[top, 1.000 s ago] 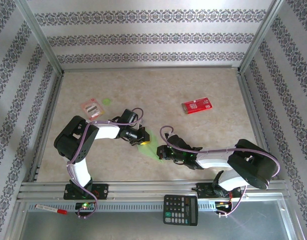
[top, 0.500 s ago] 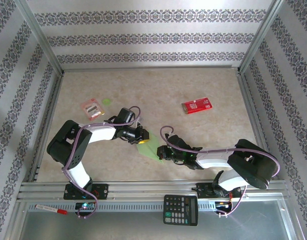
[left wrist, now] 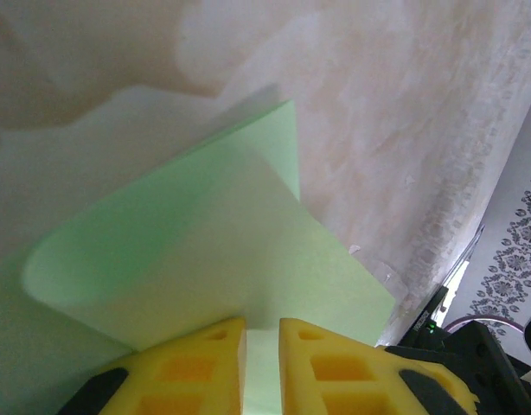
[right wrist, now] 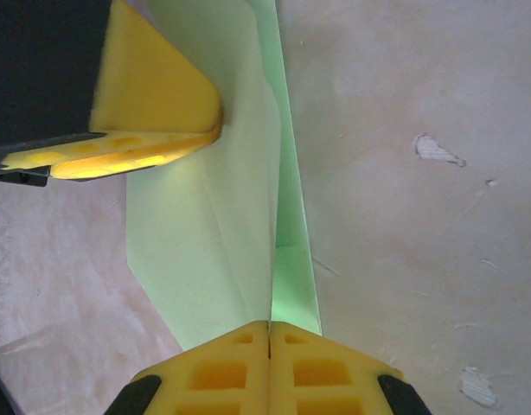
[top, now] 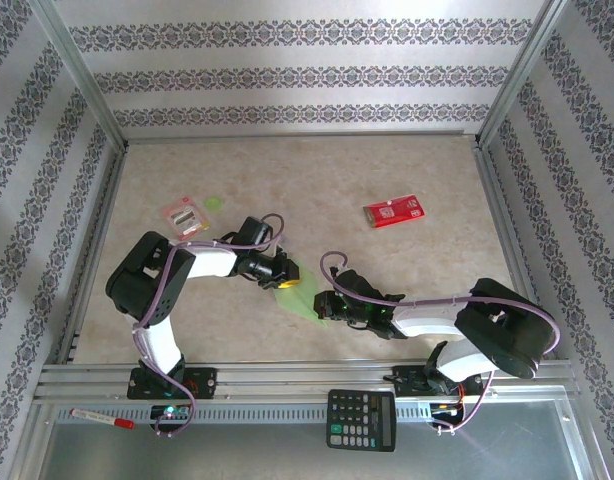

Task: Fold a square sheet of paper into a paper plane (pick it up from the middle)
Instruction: Perform the fourth fold on the wing at the bottom-center of the table.

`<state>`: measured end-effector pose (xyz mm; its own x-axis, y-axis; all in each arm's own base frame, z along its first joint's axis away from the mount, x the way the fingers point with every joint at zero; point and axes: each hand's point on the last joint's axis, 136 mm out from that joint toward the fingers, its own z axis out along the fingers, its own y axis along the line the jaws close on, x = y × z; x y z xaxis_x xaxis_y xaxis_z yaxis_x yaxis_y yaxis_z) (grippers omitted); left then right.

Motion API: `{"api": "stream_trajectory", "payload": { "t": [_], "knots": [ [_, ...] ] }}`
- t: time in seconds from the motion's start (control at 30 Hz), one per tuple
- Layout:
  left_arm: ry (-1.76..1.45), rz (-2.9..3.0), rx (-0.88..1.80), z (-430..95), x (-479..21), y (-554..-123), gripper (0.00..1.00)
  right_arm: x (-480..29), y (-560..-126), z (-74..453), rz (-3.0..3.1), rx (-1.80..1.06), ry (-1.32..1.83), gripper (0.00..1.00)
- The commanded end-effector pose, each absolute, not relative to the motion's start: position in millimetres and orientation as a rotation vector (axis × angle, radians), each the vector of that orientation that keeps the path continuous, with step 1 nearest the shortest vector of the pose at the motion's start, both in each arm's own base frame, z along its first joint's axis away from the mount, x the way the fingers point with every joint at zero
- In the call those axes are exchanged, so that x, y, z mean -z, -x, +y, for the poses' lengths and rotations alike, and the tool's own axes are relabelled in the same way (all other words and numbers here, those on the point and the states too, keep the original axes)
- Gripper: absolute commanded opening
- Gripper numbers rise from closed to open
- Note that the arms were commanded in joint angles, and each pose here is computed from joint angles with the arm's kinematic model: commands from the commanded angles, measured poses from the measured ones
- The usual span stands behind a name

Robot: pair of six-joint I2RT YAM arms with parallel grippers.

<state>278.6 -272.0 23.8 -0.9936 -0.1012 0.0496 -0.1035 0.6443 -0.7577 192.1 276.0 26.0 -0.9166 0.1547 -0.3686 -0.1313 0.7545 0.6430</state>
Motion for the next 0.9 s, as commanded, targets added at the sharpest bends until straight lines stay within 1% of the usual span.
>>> {"api": "stream_trajectory", "payload": {
  "t": [0.0,0.07,0.2,0.43,0.57,0.67,0.87],
  "knots": [
    [-0.166,-2.874,-1.338,-268.3,-22.0,-289.9,0.15,-23.4,-191.4,272.3,2.560,-0.962,-0.032,0.00],
    [-0.166,-2.877,-1.322,-265.6,-17.4,-288.1,0.14,-26.3,-191.9,272.9,2.552,-0.967,-0.026,0.01],
    [-0.142,-2.866,-1.299,-264.7,-9.2,-284.3,0.11,-30.4,-189.9,274.6,2.547,-0.985,-0.004,0.06],
    [-0.057,-2.841,-1.300,-269.4,-3.1,-283.3,0.10,-29.2,-177.8,269.7,2.567,-0.961,0.059,0.13],
    [-0.016,-2.835,-1.305,-271.5,-1.5,-285.2,0.10,-31.2,-172.9,265.5,2.571,-0.929,0.093,0.14],
    [0.003,-2.825,-1.305,-272.8,-0.4,-285.8,0.10,-21.8,-162.9,255.8,2.599,-0.874,0.131,0.16],
    [0.025,-2.811,-1.328,-276.3,-3.6,-287.4,0.11,-18.1,-161.5,256.0,2.607,-0.830,0.160,0.13]
  ]
}}
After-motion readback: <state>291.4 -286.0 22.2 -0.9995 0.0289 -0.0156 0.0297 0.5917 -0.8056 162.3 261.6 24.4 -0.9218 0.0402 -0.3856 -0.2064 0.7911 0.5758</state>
